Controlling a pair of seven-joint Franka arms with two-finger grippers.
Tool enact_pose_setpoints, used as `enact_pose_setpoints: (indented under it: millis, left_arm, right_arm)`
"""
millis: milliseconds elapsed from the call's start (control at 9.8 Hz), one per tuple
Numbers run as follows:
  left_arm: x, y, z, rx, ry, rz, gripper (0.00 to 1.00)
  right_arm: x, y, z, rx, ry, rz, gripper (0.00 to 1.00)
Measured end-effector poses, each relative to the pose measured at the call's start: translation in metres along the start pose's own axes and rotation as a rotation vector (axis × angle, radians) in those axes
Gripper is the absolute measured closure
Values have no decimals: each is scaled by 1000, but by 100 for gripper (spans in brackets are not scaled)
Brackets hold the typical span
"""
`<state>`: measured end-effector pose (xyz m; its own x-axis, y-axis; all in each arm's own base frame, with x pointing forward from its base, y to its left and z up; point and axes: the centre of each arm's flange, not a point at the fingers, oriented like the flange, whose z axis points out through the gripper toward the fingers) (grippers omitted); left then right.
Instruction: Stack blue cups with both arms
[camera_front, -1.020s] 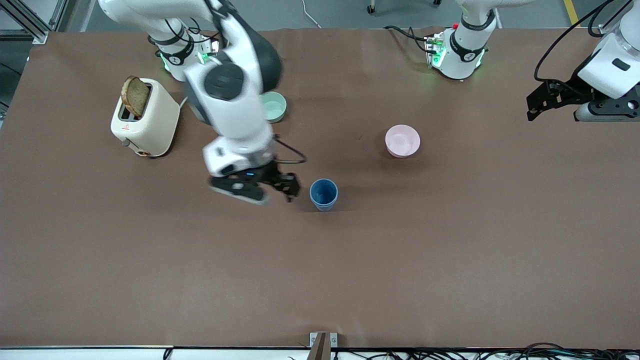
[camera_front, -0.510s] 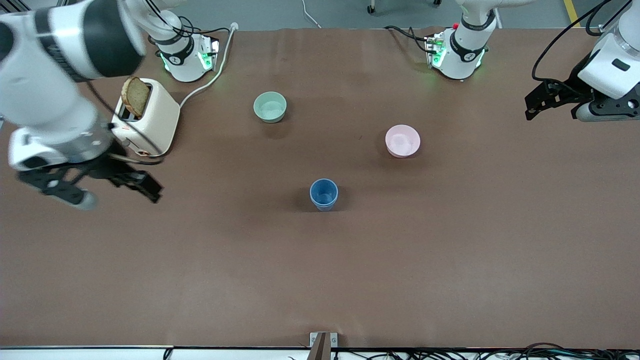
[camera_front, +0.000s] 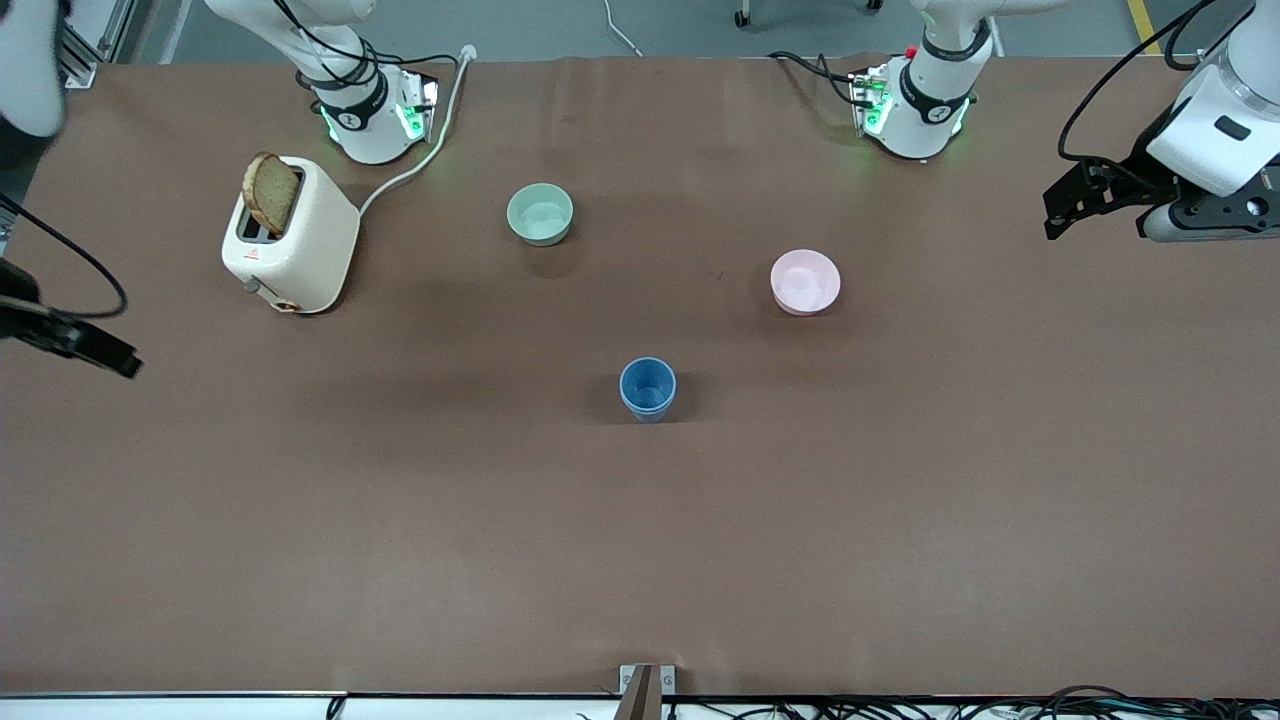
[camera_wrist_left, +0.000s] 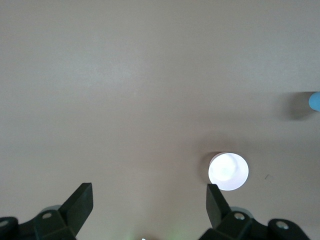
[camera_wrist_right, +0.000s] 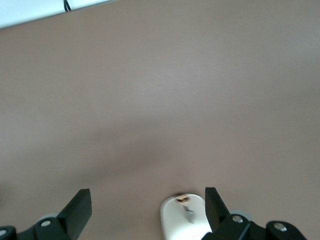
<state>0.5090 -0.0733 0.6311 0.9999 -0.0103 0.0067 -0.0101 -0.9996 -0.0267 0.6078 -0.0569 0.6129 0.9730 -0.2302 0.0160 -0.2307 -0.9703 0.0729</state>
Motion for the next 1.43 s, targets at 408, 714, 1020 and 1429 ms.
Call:
enact_pose_setpoints:
  millis: [408, 714, 1020, 1429]
  left_arm:
    - [2, -2, -5, -2, 13, 3, 0]
    - [8, -8, -19, -9, 43, -7, 0]
    - [12, -8, -16, -10, 31, -7, 0]
    - [14, -5, -9, -8, 3, -1, 0]
  right_arm:
    - [-47, 15, -20, 31, -30, -112, 0]
    - [-63, 8, -30, 37, 20, -126, 0]
    - [-62, 2, -36, 40, 43, -137, 0]
    - [-62, 4, -39, 41, 50, -134, 0]
